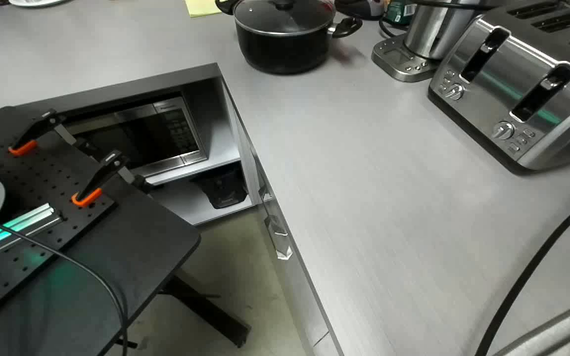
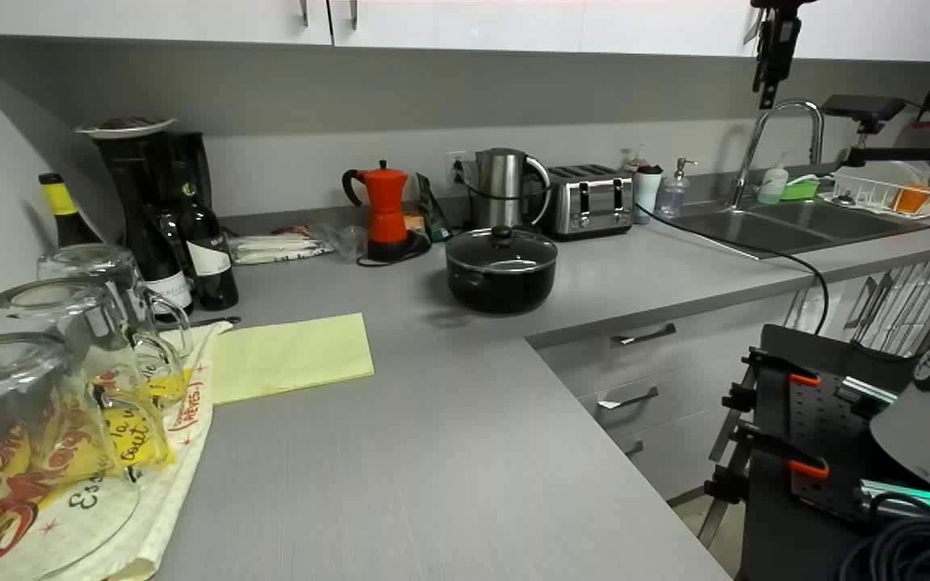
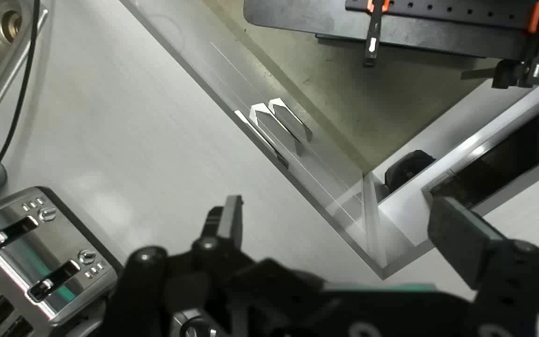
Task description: Pick up the lid from the pot and put it on the counter
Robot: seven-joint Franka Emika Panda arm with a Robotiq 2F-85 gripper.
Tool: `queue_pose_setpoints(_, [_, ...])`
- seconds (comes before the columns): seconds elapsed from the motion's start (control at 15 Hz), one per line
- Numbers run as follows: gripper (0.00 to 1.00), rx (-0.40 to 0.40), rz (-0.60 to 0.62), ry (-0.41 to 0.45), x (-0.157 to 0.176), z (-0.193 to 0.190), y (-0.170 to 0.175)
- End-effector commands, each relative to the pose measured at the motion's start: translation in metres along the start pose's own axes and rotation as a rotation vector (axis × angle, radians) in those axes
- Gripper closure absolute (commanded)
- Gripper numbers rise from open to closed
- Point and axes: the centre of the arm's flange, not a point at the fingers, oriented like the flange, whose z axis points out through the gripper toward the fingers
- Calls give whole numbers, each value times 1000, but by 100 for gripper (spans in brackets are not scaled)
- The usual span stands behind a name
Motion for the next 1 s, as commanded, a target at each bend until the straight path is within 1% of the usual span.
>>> queue_pose_setpoints(0.0, [0, 0, 0, 0, 0, 0, 0])
queue_pose_setpoints(0.47, [0, 0, 0, 0, 0, 0, 0])
queue_pose_setpoints(0.53, [0, -3, -9, 2, 5, 0, -2])
queue_pose_setpoints(0.73, [0, -28, -78, -5, 34, 0, -14])
queue_pose_setpoints(0.93, [0, -19, -148, 2, 82, 0, -21])
